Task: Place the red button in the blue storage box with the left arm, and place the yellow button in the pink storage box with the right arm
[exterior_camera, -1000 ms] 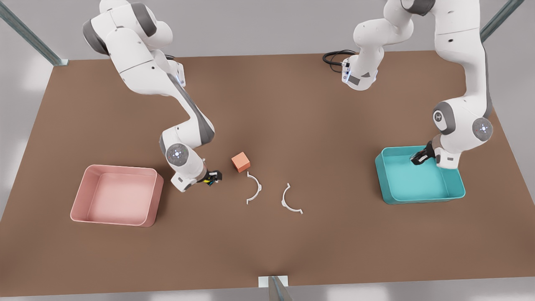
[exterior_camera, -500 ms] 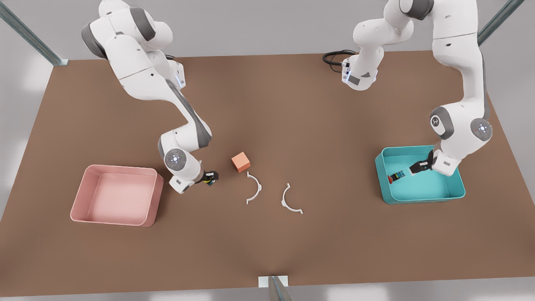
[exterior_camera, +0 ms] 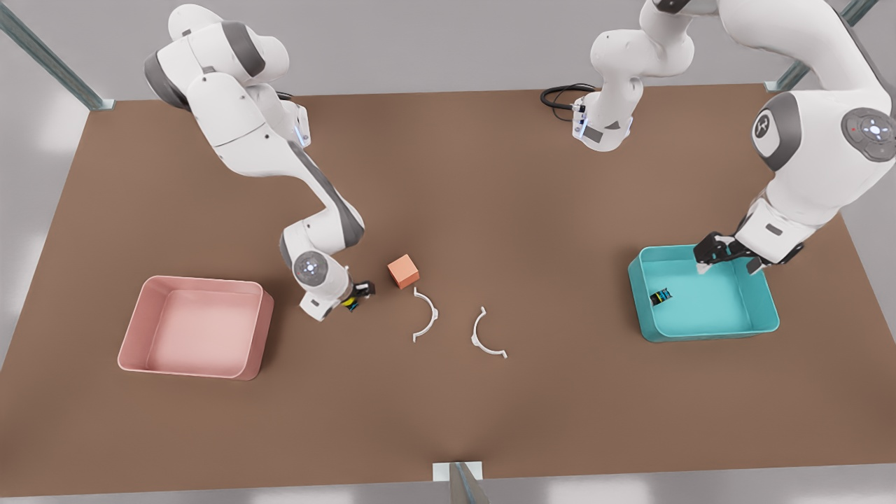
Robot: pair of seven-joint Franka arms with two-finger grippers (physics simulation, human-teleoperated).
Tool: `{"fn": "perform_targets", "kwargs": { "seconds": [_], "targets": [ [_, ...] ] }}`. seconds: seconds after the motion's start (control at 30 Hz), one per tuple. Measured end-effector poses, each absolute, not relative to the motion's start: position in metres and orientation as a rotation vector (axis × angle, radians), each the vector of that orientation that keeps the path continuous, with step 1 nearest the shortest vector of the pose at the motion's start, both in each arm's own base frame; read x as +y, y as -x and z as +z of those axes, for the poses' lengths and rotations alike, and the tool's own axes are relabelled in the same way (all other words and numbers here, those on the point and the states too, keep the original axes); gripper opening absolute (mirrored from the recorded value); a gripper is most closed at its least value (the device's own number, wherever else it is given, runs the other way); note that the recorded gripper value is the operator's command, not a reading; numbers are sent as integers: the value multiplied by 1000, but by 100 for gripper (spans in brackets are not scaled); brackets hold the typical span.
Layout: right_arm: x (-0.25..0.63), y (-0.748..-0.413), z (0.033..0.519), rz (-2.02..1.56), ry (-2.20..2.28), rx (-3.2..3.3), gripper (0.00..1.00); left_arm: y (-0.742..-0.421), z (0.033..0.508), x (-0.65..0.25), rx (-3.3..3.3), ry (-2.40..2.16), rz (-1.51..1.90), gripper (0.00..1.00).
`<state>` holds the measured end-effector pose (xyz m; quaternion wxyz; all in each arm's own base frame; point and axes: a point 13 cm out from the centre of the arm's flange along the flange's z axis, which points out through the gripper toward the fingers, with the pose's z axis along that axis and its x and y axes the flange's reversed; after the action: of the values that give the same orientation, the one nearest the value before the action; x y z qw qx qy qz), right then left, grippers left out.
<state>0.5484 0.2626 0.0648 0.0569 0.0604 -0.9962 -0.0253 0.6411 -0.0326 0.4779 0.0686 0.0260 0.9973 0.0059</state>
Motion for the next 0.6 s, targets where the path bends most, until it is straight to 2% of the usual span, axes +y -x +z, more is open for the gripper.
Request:
{"fn": "perform_targets", "kwargs": {
  "seconds": [0.27, 0.37, 0.5, 0.6],
  "targets": [
    [260, -546, 51, -88, -189, -3024, 100, -625, 466, -39, 3085, -86, 26, 100],
    [259, -547, 50, -91, -188, -3027, 92, -620, 465, -69, 3093, -148, 26, 100],
    [260, -548, 48, -95, -193, -3030, 82, -620, 457, -48, 3116, -84, 38, 100],
    [259, -548, 48, -96, -195, -3032, 80, -623, 445, -26, 3140, -17, 54, 100]
  ]
}}
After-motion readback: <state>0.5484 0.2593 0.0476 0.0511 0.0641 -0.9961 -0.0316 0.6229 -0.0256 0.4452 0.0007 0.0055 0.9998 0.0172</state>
